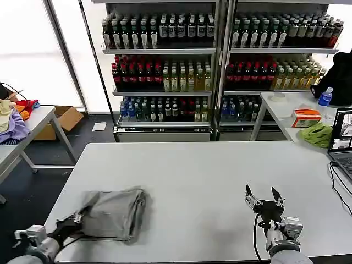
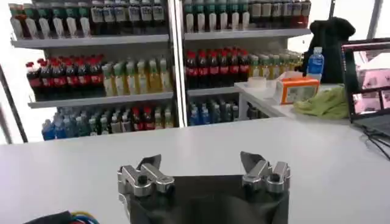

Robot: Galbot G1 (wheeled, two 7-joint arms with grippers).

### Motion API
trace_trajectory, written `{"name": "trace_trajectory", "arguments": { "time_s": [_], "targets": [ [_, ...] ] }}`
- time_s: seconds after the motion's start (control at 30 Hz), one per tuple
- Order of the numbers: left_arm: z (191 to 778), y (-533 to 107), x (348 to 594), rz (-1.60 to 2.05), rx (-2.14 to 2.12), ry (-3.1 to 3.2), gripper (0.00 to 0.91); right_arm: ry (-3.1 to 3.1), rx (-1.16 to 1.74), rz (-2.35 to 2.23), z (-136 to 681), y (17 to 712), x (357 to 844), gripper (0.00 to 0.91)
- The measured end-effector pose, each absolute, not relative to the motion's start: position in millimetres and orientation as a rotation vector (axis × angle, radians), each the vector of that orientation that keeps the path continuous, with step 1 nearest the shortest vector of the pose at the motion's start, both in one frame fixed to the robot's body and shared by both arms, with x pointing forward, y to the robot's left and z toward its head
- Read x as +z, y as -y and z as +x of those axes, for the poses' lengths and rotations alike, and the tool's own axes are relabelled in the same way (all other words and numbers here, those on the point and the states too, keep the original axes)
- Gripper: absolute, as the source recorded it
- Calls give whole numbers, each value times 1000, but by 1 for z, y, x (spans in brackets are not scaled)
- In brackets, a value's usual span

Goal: Fold and organize the clothes.

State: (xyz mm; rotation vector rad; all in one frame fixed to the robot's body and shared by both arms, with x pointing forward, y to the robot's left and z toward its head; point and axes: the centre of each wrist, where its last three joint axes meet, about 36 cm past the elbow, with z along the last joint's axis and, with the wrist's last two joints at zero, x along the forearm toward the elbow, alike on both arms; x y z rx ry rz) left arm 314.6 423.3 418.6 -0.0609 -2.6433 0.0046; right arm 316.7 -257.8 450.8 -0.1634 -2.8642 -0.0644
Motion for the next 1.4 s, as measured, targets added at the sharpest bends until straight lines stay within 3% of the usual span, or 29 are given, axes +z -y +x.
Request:
{"name": "trace_trajectory", "arguments": {
  "time_s": [0.4,0.67,0.9,1.4],
  "targets": [
    [325,-483,491,56,-236,2738,0,2860,-68,-164,314,257,450,907],
    [323,-458,507,-10,-323,2761,0,2847,-64,-189,311,260,445,907],
    [318,-377,505,-206,-337,2754,0,2836,-69,-205,315,262,443,907],
    [319,-231,455,-582,-279,2644,0,2820,-56,-220,295,243,437,907]
  ]
}}
